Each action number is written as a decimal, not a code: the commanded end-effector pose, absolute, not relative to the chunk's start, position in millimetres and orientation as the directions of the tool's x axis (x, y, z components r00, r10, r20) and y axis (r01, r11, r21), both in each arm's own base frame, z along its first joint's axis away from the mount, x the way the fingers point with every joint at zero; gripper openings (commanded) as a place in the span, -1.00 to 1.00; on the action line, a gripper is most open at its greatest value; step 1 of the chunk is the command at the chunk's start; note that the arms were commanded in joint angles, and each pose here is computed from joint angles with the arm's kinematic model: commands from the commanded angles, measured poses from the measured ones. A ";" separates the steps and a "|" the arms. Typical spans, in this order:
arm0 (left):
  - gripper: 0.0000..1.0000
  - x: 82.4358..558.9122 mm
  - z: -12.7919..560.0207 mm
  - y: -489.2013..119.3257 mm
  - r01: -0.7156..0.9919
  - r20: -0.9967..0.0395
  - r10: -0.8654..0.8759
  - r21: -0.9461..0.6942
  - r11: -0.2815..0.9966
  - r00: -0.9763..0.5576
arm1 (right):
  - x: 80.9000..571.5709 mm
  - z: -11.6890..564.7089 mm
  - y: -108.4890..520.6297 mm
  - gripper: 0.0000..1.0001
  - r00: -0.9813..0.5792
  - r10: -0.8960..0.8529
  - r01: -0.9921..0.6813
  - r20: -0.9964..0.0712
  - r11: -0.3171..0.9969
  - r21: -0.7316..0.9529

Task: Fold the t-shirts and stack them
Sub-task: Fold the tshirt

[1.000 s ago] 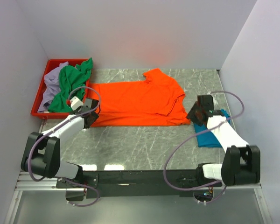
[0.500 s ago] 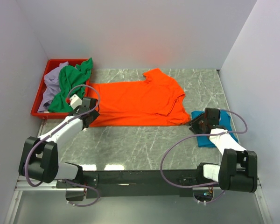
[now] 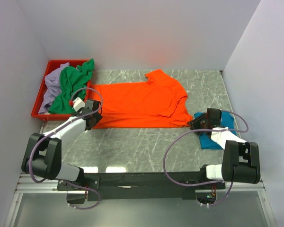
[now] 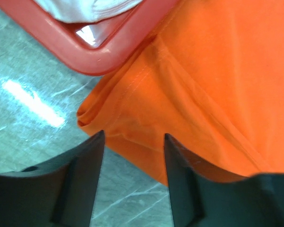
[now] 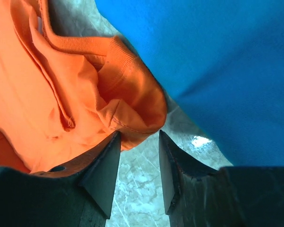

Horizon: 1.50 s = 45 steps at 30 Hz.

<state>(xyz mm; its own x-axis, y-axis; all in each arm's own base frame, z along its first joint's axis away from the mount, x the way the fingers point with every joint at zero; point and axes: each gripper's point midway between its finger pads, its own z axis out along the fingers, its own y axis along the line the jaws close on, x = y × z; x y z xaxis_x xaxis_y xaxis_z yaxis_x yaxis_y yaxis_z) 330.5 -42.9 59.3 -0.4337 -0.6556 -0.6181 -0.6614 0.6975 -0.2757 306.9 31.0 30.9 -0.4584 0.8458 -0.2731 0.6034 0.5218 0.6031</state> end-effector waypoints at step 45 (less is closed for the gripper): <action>-0.99 281.1 54.9 -2.5 -0.758 -0.636 -0.694 -0.253 0.601 -0.337 | 274.3 88.0 -7.3 -1.00 -0.481 0.741 0.592 -0.467 0.668 0.450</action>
<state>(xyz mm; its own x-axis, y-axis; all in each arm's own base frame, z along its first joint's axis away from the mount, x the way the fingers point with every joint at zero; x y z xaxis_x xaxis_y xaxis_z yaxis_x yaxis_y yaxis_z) 296.6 -9.1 50.2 -0.3537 -0.6829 -0.6392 -0.7373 0.6241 -0.2588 282.6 6.6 75.6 -0.5109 0.7445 -0.4298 0.5672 0.6676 0.4823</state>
